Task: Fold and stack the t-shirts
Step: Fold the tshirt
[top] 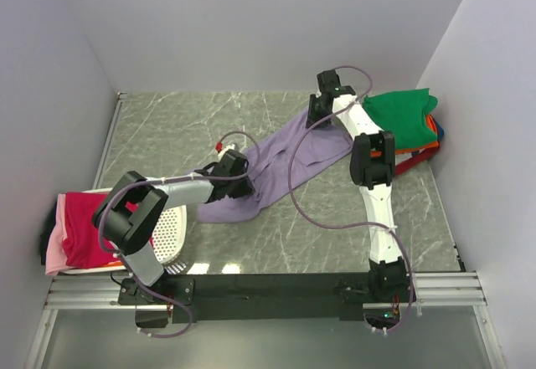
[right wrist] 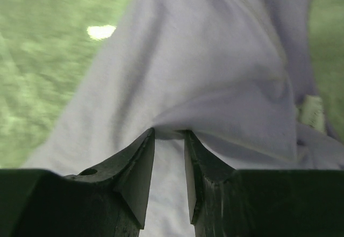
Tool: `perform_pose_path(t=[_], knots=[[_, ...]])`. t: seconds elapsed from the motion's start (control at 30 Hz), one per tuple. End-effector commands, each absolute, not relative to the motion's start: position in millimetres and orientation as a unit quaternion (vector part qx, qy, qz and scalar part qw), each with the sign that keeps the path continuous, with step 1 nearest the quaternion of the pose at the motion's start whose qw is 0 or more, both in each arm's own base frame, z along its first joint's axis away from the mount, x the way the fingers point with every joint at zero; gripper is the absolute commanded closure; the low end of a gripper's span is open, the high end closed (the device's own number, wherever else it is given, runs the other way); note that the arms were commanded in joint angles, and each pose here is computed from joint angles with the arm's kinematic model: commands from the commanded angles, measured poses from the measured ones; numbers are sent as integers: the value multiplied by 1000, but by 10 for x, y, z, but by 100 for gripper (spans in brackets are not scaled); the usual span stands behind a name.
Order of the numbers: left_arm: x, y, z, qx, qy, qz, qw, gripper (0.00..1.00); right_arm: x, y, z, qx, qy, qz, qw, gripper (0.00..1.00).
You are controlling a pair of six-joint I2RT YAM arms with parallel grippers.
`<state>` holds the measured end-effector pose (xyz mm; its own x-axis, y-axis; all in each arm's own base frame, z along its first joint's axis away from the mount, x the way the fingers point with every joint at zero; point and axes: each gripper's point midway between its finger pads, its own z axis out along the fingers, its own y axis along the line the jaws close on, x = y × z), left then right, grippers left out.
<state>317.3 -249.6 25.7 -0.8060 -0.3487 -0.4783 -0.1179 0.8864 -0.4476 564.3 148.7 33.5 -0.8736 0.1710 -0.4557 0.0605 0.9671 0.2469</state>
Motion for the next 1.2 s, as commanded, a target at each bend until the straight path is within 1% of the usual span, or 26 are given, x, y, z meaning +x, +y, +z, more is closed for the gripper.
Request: perform_pose_path(t=[0.0, 0.13, 0.27, 0.33, 0.37, 0.43, 0.47, 0.5, 0.53, 0.57, 0.6, 0.73, 0.77, 0.83, 0.97, 1.17], knots=[[2817, -2734, 229, -110, 937, -244, 224, 71, 5843, 1841, 594, 48, 941, 188, 278, 63], [2701, -2966, 338, -90, 931, -279, 217, 71, 5905, 2027, 725, 41, 926, 239, 288, 62], [2735, -2936, 436, -83, 933, -259, 236, 71, 5924, 2076, 888, 40, 918, 259, 299, 61], [2776, -2925, 568, -81, 930, -258, 250, 71, 5923, 2057, 1095, 36, 912, 258, 318, 60], [2821, -2826, 579, -88, 932, -233, 264, 71, 5860, 2038, 1242, 32, 910, 256, 326, 60], [2900, -2780, 737, -92, 927, -223, 288, 71, 5823, 1955, 1417, 32, 905, 242, 347, 59], [2929, -2738, 785, -96, 926, -214, 297, 71, 5714, 1915, 1320, 32, 912, 231, 337, 59], [2995, -2656, 884, -103, 922, -195, 319, 71, 5670, 1870, 1613, 29, 903, 230, 363, 59], [3021, -2614, 936, -105, 920, -186, 329, 71, 5629, 1788, 1638, 35, 904, 211, 369, 59], [3046, -2580, 984, -107, 918, -180, 338, 71, 5509, 1724, 1531, 36, 913, 197, 356, 59], [3113, -2522, 1091, -110, 911, -169, 360, 70, 5424, 1662, 1662, 37, 913, 186, 362, 59], [3233, -2371, 1179, -111, 902, -139, 393, 70, 5116, 1439, 1456, 47, 934, 132, 329, 59], [3258, -2350, 1157, -111, 902, -134, 394, 70, 5020, 1378, 1305, 47, 942, 110, 313, 60], [3302, -2294, 1010, -107, 910, -116, 384, 70, 4864, 1318, 1093, 47, 954, 86, 285, 60], [3324, -2209, 710, -97, 922, -76, 368, 70, 4683, 1244, 843, 51, 963, 56, 257, 60], [3199, -2106, 284, -96, 938, -41, 330, 71, 4604, 1322, 691, 47, 967, 56, 243, 60]])
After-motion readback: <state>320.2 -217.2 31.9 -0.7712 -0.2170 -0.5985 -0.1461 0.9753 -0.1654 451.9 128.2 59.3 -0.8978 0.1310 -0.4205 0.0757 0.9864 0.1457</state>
